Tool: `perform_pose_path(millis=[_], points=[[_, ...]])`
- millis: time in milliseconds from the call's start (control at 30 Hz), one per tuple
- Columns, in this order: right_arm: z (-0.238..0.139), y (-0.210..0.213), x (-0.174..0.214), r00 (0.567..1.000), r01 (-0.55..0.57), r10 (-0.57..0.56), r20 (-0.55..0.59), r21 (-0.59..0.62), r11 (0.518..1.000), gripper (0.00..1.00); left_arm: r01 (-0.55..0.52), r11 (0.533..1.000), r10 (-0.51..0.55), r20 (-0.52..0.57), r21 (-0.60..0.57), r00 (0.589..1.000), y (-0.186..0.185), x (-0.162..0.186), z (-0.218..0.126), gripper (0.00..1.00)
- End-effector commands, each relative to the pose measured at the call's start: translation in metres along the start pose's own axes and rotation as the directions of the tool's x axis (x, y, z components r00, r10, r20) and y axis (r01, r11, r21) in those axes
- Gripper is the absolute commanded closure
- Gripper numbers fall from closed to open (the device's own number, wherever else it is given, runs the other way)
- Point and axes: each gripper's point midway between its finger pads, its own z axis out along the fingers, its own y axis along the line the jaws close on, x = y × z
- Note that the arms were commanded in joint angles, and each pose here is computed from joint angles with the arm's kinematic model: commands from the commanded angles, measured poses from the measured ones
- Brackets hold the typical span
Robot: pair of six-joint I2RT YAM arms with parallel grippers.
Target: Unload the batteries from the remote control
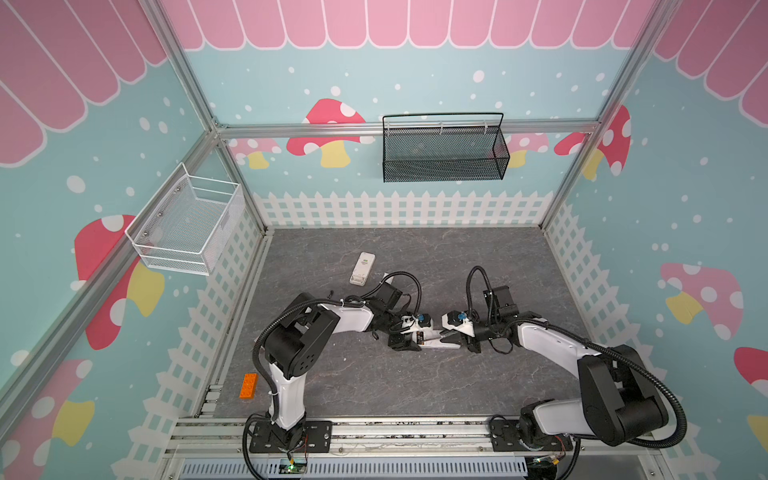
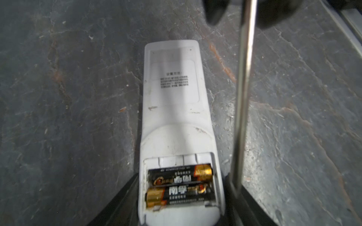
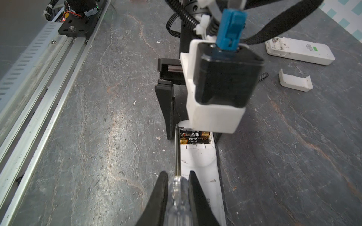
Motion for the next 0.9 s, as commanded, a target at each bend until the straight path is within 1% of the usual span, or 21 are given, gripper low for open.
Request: perform_pose_path(millis=[0, 67, 233, 433, 533, 667, 867], points=[[0.004, -0.006, -0.002, 0.999, 0.030, -0.030, -0.016, 0.004, 1.000, 1.00, 0.030, 0.997, -0.018, -0.175, 0.068, 0.984, -0.034, 0.051, 0.014, 0.36], [0.007, -0.004, -0.001, 0.999, 0.026, -0.026, -0.027, -0.004, 1.000, 1.00, 0.047, 0.998, -0.038, -0.182, 0.046, 0.982, -0.029, 0.052, 0.015, 0.40], [0.010, -0.001, 0.003, 0.998, 0.036, -0.036, -0.045, -0.014, 0.999, 1.00, 0.033, 0.998, -0.024, -0.183, 0.047, 0.983, -0.030, 0.052, 0.016, 0.48], [0.009, 0.000, 0.008, 0.996, 0.043, -0.044, -0.072, -0.010, 0.999, 1.00, 0.032, 0.998, -0.024, -0.176, 0.047, 0.984, -0.030, 0.052, 0.017, 0.51], [0.010, 0.002, 0.011, 0.996, 0.018, -0.020, -0.087, -0.024, 1.000, 1.00, 0.032, 0.998, -0.023, -0.173, 0.049, 0.985, -0.030, 0.051, 0.017, 0.54], [0.012, 0.004, 0.013, 0.995, -0.023, 0.017, -0.094, -0.059, 0.998, 1.00, 0.033, 0.998, -0.024, -0.170, 0.052, 0.985, -0.030, 0.051, 0.018, 0.54], [0.013, 0.005, 0.009, 0.996, -0.040, 0.034, -0.077, -0.082, 0.996, 1.00, 0.040, 0.998, -0.031, -0.166, 0.052, 0.986, -0.029, 0.050, 0.018, 0.54]])
